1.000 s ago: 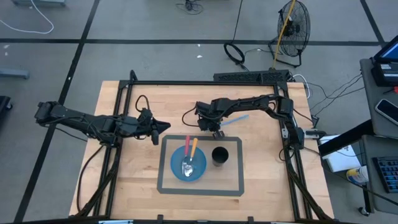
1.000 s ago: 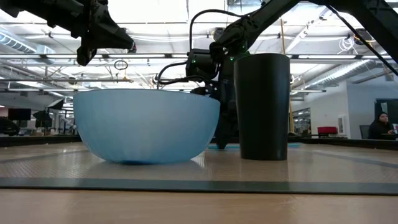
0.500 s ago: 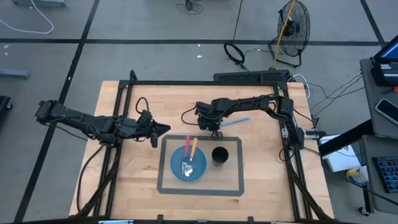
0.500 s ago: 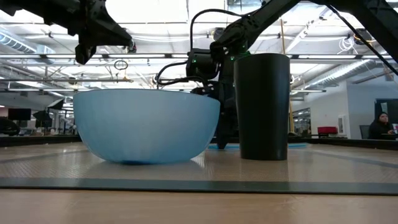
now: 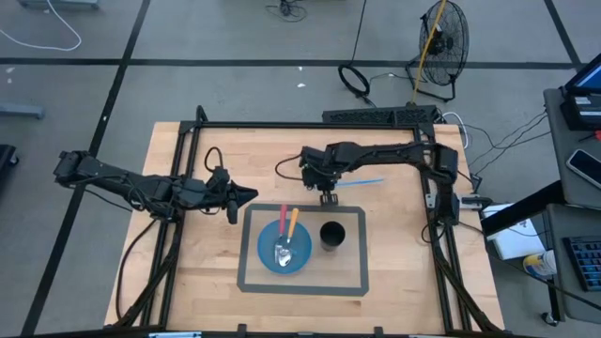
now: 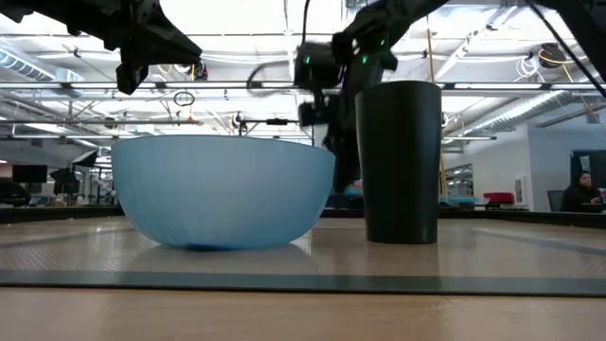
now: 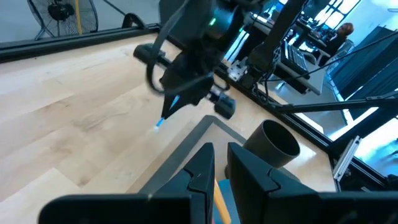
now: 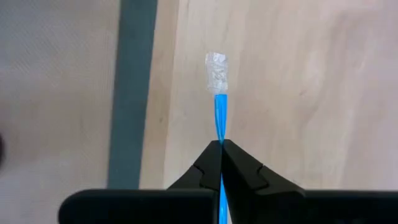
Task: Pick & Place Utensil
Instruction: Put the blue straw into the black cup
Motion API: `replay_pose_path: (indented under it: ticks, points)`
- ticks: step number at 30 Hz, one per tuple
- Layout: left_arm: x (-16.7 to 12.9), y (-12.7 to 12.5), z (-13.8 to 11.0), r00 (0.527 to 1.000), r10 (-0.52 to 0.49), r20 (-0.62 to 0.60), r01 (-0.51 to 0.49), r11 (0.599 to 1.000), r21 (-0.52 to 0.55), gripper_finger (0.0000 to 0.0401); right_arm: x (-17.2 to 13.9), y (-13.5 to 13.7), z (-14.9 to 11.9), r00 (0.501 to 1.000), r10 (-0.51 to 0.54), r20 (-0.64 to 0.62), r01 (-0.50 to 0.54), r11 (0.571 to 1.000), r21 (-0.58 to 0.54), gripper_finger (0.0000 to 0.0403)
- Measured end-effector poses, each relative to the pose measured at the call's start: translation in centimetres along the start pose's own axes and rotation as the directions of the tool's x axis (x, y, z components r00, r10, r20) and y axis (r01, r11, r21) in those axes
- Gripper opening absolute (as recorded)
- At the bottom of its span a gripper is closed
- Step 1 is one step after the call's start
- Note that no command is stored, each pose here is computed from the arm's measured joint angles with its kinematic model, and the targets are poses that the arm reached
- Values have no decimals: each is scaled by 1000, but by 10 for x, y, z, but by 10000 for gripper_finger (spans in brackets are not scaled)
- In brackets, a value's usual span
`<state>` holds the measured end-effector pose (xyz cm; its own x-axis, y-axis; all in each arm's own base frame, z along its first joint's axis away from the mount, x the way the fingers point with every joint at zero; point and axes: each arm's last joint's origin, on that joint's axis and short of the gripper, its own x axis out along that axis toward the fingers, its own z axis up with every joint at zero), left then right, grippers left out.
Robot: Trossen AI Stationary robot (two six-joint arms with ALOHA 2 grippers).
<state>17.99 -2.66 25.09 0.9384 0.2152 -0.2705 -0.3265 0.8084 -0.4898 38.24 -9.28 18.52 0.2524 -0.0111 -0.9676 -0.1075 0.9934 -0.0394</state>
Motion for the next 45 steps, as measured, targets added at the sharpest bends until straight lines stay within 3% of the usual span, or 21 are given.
replay_pose_path:
  ticks: [8, 15, 20, 26, 33, 45]
  points:
    - [0, 0, 0, 1000, 0, 1, 0, 1000, 19, 49, -64, -2, 0, 981, -73, 182, 57, 994, 92, 0]
    - [0, 0, 1, 1000, -3, 5, 3, 1000, 26, 49, -139, -6, -14, 898, -177, 402, 86, 969, 233, 0]
    - [0, -1, 2, 1000, -10, 18, 9, 999, 40, 49, -193, -1, -28, 790, -246, 562, 70, 946, 316, 0]
    - [0, -1, 3, 999, 10, 38, -12, 999, 47, 49, -251, 14, -44, 593, -297, 748, -8, 927, 374, 0]
    - [1, 2, 4, 998, 29, 51, -31, 998, 56, 49, -289, 40, -51, 407, -258, 876, -88, 944, 318, 0]
    - [3, 4, 9, 997, 32, 77, -39, 995, 89, 49, -301, 85, -38, 292, -95, 952, -155, 977, 145, 0]
